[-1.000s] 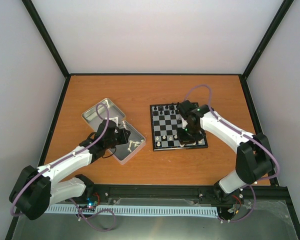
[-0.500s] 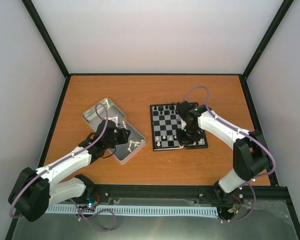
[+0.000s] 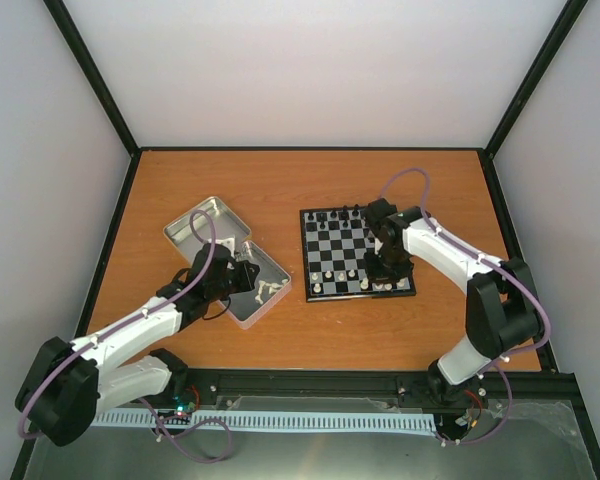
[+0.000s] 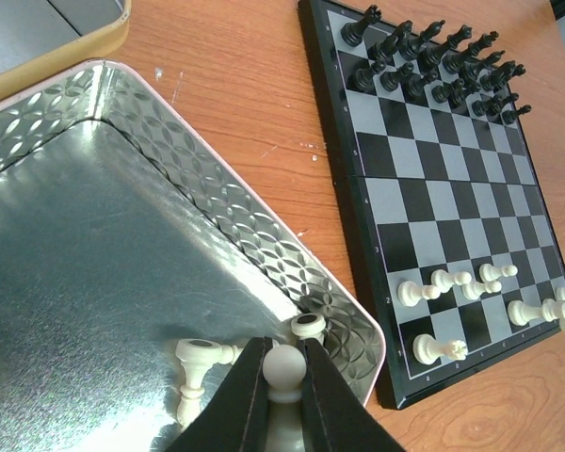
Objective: Set up the chess pieces on the board
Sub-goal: Place the chess piece on the chessboard.
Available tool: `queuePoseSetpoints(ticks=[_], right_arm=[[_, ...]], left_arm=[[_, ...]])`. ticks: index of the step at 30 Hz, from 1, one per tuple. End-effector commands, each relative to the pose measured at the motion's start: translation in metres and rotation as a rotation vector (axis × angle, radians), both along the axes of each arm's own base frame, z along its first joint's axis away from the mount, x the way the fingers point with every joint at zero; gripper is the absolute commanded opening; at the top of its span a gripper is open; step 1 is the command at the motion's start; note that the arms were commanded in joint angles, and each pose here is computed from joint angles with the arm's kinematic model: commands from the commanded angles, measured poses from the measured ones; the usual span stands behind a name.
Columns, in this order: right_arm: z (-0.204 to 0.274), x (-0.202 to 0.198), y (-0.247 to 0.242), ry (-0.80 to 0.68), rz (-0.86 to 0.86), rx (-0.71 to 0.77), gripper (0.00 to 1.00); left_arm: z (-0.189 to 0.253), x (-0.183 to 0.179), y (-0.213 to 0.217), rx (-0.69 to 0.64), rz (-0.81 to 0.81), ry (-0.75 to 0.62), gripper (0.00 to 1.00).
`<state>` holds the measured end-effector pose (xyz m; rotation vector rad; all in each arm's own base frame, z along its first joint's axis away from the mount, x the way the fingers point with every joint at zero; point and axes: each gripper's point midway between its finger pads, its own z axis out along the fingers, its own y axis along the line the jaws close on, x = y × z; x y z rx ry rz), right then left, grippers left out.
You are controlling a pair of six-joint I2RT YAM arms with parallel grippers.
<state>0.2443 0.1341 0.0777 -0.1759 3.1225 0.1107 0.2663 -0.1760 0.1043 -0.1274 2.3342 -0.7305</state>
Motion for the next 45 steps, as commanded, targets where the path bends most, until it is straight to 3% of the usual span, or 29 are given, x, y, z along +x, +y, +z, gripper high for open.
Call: queuePoseSetpoints(ticks=[1, 19, 28, 45], right_arm=[[-0.009, 0.008, -0.004, 0.007, -0.003, 0.000, 0.03], [-0.016, 0.002, 0.000, 0.069, -0.023, 0.028, 0.06], [-0.006, -0.009, 0.014, 0.105, -0.027, 0.121, 0.06], [0.006, 0.004, 0.052, 0.051, 0.040, 0.123, 0.08]], left_arm=[[0.010, 0.002, 0.001, -0.002, -0.002, -0.035, 0.05], [0.014, 0.001, 0.002, -0.005, -0.003, -0.044, 0.05], [0.014, 0.002, 0.002, -0.007, -0.001, -0.044, 0.05], [0.014, 0.001, 0.002, -0.009, -0.003, -0.044, 0.05]])
